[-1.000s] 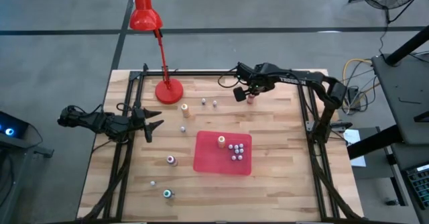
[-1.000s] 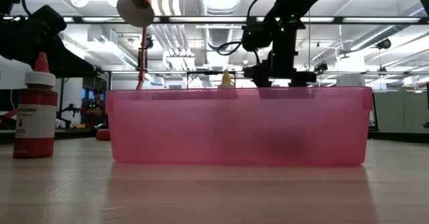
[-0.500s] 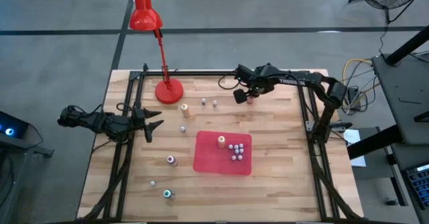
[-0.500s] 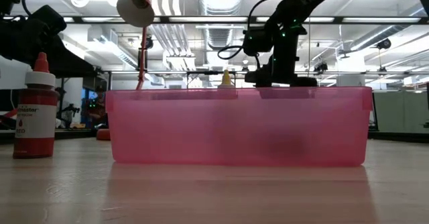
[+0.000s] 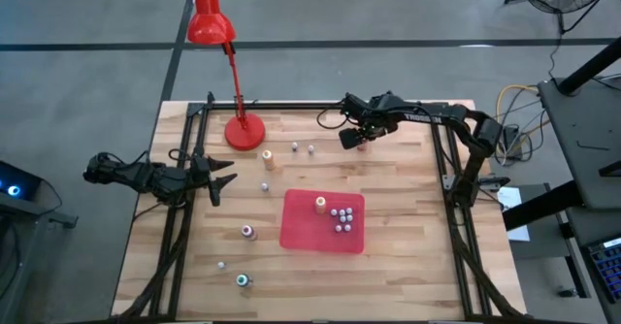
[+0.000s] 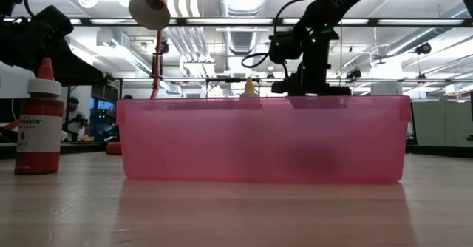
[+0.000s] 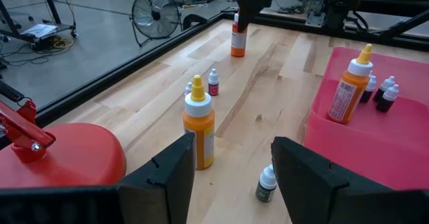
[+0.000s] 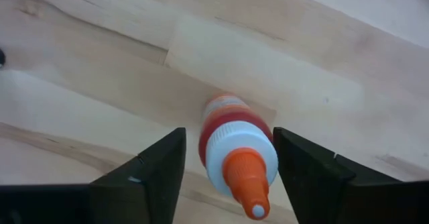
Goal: Pick & Place food coloring
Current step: Put the large orange food coloring bottle in the red bin
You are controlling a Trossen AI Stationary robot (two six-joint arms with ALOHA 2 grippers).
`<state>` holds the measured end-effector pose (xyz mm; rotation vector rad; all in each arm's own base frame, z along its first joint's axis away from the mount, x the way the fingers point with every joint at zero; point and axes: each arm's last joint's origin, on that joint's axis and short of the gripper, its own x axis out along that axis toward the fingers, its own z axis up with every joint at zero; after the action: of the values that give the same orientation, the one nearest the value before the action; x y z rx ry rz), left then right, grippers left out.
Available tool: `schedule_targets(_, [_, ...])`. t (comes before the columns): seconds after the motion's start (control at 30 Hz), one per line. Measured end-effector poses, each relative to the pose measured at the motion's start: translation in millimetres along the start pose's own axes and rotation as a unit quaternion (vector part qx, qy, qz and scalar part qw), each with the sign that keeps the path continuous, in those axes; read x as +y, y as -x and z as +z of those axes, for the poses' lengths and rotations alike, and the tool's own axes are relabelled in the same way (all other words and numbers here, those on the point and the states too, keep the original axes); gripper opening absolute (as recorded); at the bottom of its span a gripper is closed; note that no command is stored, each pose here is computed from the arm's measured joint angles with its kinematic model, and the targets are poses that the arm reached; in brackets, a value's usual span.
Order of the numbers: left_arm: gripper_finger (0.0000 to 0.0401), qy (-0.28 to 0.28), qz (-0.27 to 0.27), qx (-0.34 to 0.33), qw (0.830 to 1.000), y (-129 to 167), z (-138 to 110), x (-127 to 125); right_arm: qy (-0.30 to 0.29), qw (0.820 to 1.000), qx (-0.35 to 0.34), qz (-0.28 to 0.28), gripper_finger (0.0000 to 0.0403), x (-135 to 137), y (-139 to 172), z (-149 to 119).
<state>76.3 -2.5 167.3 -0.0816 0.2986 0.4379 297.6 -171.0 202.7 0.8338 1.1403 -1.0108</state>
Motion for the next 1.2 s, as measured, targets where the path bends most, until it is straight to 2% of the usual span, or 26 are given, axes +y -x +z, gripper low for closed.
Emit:
schedule_targets(0.4, [0.0170,0.000,0.000,0.000,1.000,0.0,-0.1,0.0,0.007,1.000,-0.011,-0.023,0.0142,-2.4,-2.2,-0.9])
schedule_targets(0.67, [0.0170,0.000,0.000,0.000,1.000,0.0,0.0,0.0,0.046,0.999,-0.016,-0.024,0.0142,-0.6,6.0,3.7])
schedule_targets(0.93, [0.0170,0.000,0.000,0.000,1.000,0.0,0.0,0.0,0.119,0.992,-0.007,-0.028,0.0141,3.7,33.8,11.7])
schedule_targets(1.2, [0.0170,0.000,0.000,0.000,1.000,0.0,0.0,0.0,0.220,0.975,-0.002,-0.024,0.0141,18.9,75.0,8.8])
